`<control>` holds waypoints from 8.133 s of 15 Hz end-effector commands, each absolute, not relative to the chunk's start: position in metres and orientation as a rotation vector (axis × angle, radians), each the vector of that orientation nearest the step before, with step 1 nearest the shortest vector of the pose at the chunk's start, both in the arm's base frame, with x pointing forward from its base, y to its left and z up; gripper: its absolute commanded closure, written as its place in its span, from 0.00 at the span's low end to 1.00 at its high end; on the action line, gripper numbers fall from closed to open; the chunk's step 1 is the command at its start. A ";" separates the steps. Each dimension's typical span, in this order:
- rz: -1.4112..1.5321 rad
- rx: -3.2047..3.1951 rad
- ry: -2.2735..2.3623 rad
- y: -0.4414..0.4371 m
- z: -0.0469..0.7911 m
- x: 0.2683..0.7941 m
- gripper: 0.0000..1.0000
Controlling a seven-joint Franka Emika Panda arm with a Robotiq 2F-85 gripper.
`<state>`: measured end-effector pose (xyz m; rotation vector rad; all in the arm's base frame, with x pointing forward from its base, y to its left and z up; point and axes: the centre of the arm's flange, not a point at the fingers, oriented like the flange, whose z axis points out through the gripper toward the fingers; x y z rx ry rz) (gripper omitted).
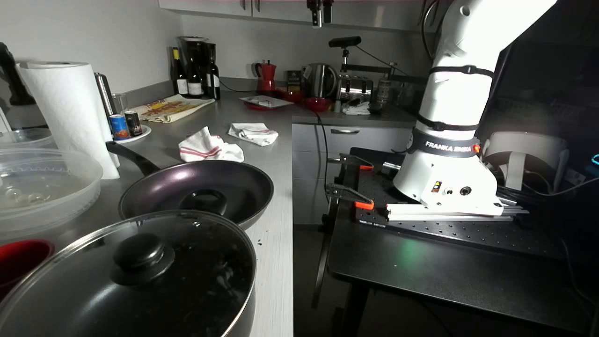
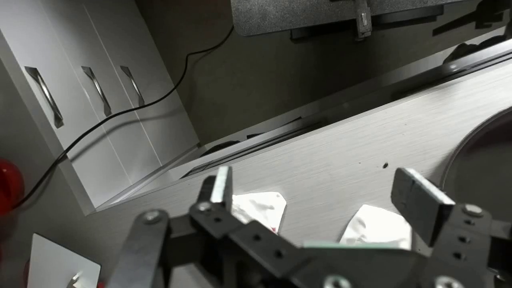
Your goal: Wipe the pan with the towel closest to the pan
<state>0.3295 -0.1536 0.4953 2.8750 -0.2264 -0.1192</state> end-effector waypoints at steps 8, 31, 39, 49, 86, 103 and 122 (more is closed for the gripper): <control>-0.060 2.913 -0.082 -0.153 0.485 0.383 0.00; -0.063 3.216 0.188 -0.129 0.309 0.641 0.00; -0.264 3.223 0.075 -0.119 0.246 0.659 0.00; -0.389 3.151 -0.222 -0.154 0.187 0.649 0.00; -0.418 3.068 -0.036 -0.126 0.161 0.688 0.99; -0.082 3.001 0.700 -0.056 0.365 0.603 0.97; -0.366 2.617 1.518 0.090 0.279 0.537 0.97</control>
